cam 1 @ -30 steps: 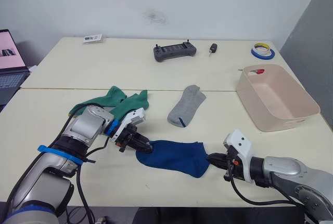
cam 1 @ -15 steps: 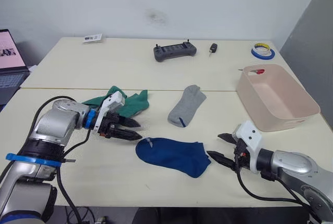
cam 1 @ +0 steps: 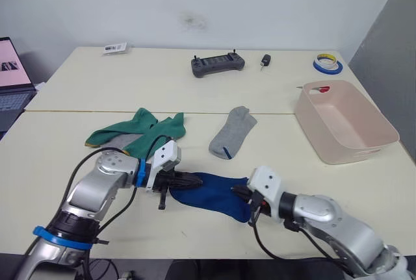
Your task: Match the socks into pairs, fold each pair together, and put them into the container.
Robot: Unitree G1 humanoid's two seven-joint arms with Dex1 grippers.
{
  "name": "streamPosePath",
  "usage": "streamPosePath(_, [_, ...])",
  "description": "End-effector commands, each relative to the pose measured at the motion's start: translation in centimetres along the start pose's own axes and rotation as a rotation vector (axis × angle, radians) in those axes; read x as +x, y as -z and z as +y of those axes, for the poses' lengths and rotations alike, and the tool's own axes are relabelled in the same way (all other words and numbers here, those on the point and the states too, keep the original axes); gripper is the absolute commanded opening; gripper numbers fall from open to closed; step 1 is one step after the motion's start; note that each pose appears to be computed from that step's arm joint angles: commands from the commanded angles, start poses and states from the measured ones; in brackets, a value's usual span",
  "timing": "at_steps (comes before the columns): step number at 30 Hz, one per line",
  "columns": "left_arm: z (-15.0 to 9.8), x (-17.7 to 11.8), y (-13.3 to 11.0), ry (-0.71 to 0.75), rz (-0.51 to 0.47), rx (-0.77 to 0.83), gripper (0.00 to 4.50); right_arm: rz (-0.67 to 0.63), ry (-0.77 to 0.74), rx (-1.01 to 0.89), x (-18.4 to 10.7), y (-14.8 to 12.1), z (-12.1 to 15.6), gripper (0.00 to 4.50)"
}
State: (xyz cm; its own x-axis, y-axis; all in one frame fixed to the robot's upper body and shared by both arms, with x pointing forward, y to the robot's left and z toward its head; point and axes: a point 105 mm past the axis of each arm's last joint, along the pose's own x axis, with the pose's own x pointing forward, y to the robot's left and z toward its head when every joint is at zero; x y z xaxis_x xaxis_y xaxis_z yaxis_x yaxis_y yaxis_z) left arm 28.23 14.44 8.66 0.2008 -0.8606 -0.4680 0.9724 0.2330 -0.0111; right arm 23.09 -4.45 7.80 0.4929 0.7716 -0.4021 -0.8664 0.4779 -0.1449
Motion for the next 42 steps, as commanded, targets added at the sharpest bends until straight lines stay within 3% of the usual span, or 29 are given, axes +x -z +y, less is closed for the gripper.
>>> streamPosePath(1, [1.2,-0.1,1.1,-0.065,0.033,0.033,0.0,0.016,0.041,-0.042,0.3,0.5,-0.7,0.02])
streamPosePath(7, [2.0,-0.4,4.4,-0.119,0.125,0.006,0.0,0.093,0.112,-0.031,-1.8,2.8,-2.3,0.02])
streamPosePath(13, [1.1,-0.4,4.3,-0.09,0.101,-0.007,0.0,0.101,0.166,-0.048,-4.6,3.2,-3.8,0.02])
streamPosePath(16, [1.1,-1.0,2.9,-0.093,0.041,-0.005,0.0,-0.009,0.139,-0.056,-5.2,1.0,-3.3,0.02])
streamPosePath(20, [0.6,-2.2,-1.4,-0.041,-0.078,0.059,0.0,-0.115,0.098,-0.08,-5.6,-1.9,-2.5,0.02])
streamPosePath(24, [-1.1,-2.2,-3.2,0.055,-0.073,0.095,0.0,-0.147,0.045,-0.106,-4.5,-3.3,-1.9,0.02])
streamPosePath(32, [-1.8,0.9,0.0,0.081,0.029,0.13,0.0,-0.029,-0.15,-0.118,0.6,-1.0,0.7,0.02])
streamPosePath(37, [-2.0,0.9,2.4,0.08,0.092,0.111,0.0,0.1,-0.207,-0.118,-0.4,2.1,1.4,0.02])
streamPosePath(42, [-2.6,0.9,2.9,0.093,0.094,0.086,0.0,0.159,-0.158,-0.097,-2.2,3.6,0.4,0.02])
